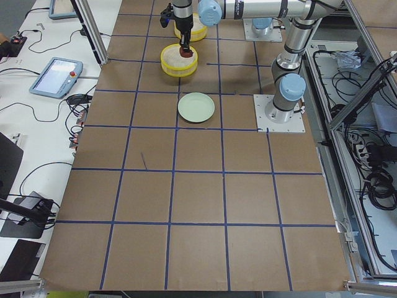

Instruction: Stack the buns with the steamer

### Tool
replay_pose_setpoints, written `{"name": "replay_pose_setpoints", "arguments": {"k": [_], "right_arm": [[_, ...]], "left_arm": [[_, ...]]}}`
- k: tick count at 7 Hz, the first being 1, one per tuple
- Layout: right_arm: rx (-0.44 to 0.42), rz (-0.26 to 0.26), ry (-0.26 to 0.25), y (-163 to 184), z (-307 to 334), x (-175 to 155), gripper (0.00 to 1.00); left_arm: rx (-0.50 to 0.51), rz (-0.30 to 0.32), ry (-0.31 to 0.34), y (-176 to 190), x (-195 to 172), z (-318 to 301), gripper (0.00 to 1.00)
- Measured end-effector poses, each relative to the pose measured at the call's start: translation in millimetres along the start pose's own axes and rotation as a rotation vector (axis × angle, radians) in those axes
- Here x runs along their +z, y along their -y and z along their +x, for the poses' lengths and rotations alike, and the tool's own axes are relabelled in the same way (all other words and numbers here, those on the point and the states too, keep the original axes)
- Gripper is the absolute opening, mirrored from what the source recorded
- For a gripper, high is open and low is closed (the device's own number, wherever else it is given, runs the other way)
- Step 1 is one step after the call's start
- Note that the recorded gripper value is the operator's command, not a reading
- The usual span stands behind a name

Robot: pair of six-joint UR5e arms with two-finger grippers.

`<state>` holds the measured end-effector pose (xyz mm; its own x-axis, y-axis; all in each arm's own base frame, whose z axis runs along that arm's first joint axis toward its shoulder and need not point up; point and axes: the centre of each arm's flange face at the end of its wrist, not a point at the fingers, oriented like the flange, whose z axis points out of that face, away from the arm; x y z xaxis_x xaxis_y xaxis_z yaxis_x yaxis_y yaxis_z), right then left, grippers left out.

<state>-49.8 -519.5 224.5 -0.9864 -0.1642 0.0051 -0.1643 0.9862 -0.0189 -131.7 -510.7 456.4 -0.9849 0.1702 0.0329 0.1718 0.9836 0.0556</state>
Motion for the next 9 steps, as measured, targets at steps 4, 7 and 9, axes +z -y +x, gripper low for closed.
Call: {"name": "replay_pose_setpoints", "arguments": {"k": [4, 7, 9], "right_arm": [[0.014, 0.018, -0.008, 19.1, -5.2, -43.9, 0.09], [0.037, 0.040, -0.008, 41.7, -95.7, -83.0, 0.10], [0.068, 0.054, -0.008, 51.3, -157.9, -102.2, 0.11]], "left_arm": [[0.000, -0.003, -0.001, -0.8, 0.3, 0.1, 0.00], [-0.002, -0.004, -0.001, -1.0, 0.9, 0.1, 0.00], [-0.001, -0.006, -0.001, -1.1, 1.5, 0.3, 0.00]]}}
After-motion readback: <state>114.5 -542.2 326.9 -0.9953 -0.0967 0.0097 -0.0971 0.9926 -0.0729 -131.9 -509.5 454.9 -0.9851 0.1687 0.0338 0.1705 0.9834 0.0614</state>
